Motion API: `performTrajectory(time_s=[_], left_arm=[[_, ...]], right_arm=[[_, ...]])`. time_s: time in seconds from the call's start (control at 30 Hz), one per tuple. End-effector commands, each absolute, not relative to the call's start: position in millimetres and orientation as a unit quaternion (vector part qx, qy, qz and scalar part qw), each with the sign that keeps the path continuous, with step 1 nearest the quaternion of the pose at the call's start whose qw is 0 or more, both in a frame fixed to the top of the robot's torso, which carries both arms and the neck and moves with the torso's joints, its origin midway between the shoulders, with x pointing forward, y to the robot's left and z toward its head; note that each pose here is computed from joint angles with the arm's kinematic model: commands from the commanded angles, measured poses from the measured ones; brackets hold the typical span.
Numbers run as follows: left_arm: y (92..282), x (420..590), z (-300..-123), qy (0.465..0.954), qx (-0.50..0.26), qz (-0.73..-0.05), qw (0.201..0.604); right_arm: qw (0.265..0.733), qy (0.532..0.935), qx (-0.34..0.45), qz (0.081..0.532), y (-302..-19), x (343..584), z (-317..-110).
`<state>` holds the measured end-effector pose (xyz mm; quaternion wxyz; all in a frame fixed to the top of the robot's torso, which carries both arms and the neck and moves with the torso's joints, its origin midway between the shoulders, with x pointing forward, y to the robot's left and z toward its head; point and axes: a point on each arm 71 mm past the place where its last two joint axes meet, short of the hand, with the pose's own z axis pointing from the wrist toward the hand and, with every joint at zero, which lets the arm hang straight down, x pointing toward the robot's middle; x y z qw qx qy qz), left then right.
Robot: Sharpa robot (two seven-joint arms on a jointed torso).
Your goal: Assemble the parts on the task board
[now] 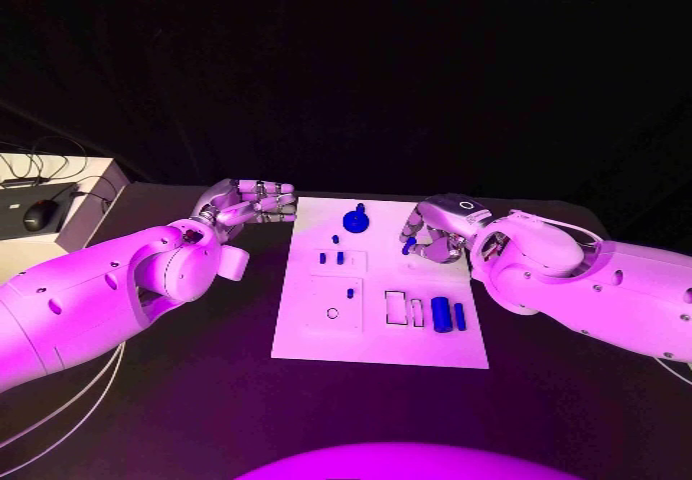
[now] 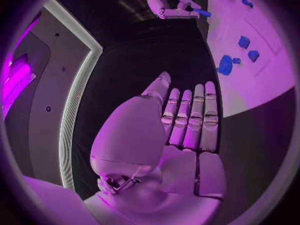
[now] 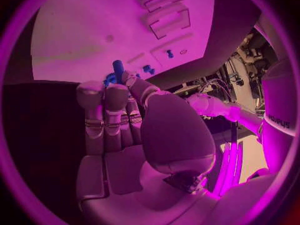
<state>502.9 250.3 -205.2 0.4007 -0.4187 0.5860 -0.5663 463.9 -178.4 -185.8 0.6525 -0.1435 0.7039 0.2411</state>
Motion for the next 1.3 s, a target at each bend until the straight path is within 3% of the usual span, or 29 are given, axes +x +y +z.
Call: performTrajectory(time_s=[0.03,0.2,0.6,1.3], left_arm=[[247.4,502.7,-204.4,0.587,-0.414,-0.573,0.395],[246.7,502.6,-204.3,0.587,-0.413,-0.573,0.394],[244.9,502.1,-203.8,0.587,-0.412,-0.576,0.393],[245.2,501.9,-203.7,0.587,-0.412,-0.575,0.393]], right_arm=[[0.645,0.704,-0.136,0.263,-171,459,-180],[0.64,0.694,-0.142,0.297,-149,448,-180],[0.61,0.694,-0.16,0.346,-104,429,-205],[0.583,0.703,-0.171,0.37,-77,414,-225]])
